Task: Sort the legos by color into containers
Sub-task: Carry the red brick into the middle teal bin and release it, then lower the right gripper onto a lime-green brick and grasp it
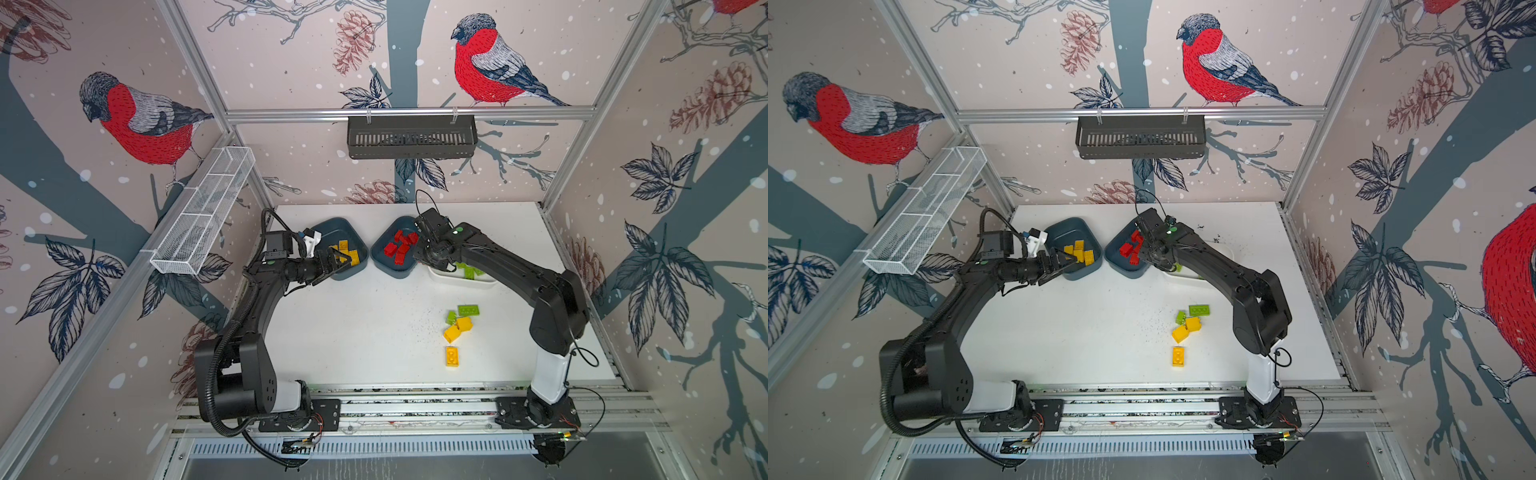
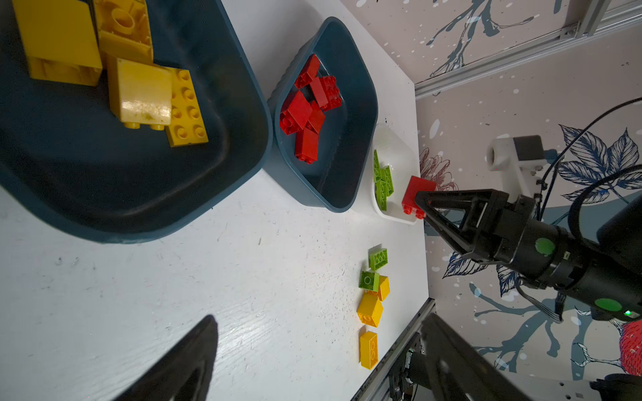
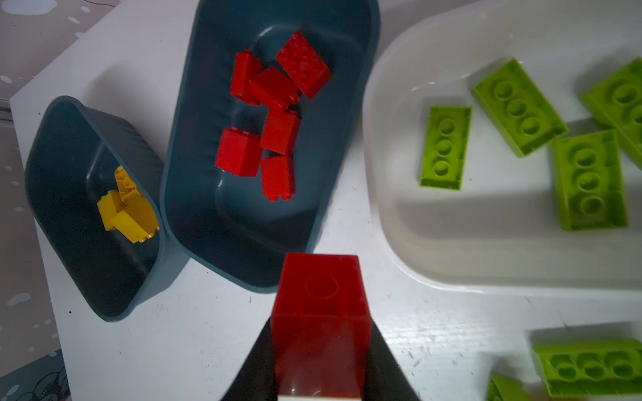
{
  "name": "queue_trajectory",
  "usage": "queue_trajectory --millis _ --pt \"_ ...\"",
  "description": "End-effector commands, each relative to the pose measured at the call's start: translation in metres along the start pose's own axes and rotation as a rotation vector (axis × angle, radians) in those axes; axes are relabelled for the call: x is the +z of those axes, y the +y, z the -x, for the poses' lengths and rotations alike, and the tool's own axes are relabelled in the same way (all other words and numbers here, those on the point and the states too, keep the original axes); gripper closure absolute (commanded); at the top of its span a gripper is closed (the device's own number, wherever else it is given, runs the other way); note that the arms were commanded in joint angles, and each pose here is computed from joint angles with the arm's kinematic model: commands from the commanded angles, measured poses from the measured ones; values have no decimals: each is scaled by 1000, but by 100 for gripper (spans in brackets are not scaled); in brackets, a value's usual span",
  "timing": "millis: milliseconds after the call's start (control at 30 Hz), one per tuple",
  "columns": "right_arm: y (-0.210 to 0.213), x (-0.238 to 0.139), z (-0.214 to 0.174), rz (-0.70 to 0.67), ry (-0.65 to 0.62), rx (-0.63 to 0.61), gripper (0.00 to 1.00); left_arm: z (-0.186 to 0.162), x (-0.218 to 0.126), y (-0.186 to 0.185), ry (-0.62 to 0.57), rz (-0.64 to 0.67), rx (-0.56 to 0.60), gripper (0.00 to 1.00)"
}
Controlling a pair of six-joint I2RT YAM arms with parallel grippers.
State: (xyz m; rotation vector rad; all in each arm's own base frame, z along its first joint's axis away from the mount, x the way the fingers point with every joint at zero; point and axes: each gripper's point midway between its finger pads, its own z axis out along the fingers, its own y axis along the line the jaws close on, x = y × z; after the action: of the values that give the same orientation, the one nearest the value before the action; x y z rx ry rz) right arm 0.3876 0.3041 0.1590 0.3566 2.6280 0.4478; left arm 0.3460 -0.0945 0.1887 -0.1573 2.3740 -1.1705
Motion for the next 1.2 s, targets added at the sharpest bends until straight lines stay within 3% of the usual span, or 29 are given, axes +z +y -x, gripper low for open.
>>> queue_trajectory --millis 0,267,533,667,833,1167 --pt "14 14 17 25 -38 -57 76 4 -2 -8 -16 -24 28 9" --pt "27 68 44 16 -60 -66 73 8 -4 -11 -24 -23 42 9" --pt "14 97 49 -51 -25 -35 44 8 -2 -10 -20 -28 38 9" --pt "9 82 52 -63 -33 -41 34 8 -2 -12 -18 -35 44 9" --pt "-9 46 34 -67 9 -15 28 9 -1 -12 -19 -45 43 9" --pt "-83 -12 -43 -125 164 177 21 4 5 -6 3 -55 28 9"
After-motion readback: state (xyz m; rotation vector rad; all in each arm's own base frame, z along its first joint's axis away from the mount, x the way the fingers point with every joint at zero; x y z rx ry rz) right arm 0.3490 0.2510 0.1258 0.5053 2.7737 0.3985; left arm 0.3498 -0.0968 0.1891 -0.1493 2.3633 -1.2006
